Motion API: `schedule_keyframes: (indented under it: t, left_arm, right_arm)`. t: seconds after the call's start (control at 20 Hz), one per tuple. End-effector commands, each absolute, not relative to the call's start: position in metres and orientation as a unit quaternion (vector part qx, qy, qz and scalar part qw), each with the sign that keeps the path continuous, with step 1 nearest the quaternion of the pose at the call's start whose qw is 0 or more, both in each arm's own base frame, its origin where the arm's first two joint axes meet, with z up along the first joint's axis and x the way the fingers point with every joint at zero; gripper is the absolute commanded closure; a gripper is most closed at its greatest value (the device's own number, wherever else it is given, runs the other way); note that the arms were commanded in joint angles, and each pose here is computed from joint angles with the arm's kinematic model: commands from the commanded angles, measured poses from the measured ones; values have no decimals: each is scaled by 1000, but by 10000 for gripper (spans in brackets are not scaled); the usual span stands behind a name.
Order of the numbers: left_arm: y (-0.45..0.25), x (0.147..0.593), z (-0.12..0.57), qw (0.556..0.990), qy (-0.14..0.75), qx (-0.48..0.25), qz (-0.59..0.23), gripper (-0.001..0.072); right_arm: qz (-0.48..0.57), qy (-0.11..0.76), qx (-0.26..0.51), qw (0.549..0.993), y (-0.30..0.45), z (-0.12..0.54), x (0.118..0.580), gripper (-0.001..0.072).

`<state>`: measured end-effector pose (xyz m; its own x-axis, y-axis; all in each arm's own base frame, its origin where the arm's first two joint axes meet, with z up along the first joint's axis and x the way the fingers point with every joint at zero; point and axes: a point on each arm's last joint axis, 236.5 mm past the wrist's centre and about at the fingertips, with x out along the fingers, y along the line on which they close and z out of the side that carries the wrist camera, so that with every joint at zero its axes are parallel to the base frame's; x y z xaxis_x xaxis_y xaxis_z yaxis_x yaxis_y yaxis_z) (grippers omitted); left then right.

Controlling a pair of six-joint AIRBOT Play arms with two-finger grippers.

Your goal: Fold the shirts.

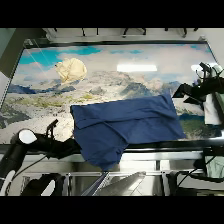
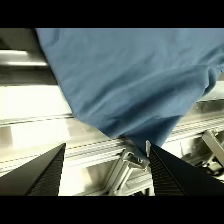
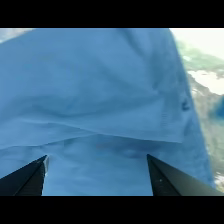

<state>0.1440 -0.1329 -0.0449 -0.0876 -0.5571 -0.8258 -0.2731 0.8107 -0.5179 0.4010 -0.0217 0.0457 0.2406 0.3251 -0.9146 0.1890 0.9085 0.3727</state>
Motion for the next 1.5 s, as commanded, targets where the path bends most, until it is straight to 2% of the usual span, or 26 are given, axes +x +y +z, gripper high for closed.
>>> schedule_keyframes:
  t: [0.0,0.2,0.4,0.6,0.65,0.7,0.75,0.9,1.05,1.3,1.45]
  left_arm:
    - [-147,113,-73,580,741,-320,-113,146]
    - [-163,91,-105,564,770,-278,-109,146]
    - [-199,108,-121,581,755,-276,-123,147]
    - [-231,120,-123,590,755,-243,-148,149]
    - [-238,121,-122,590,757,-235,-155,243]
    - [-243,123,-120,592,756,-228,-164,496]
    - [-249,126,-115,595,751,-224,-175,688]
    - [-261,137,-80,613,727,-218,-219,689]
    - [-243,148,-44,636,709,-214,-216,689]
    - [-194,219,7,714,622,-271,-173,689]
    - [-152,249,31,733,602,-275,-157,689]
  right_arm:
    - [60,600,216,768,-14,58,403,9]
    - [60,592,214,774,-14,64,404,9]
    - [60,589,213,777,-14,67,403,9]
    - [60,589,213,777,-14,67,403,9]
    - [60,589,213,777,-14,67,403,10]
    - [60,589,212,777,-14,67,403,9]
    - [60,589,211,778,-15,67,403,10]
    - [50,593,201,778,-21,64,402,9]
    - [47,593,199,779,-23,62,403,9]
    - [41,620,197,759,-30,34,400,9]
    - [38,654,217,724,-45,-3,375,9]
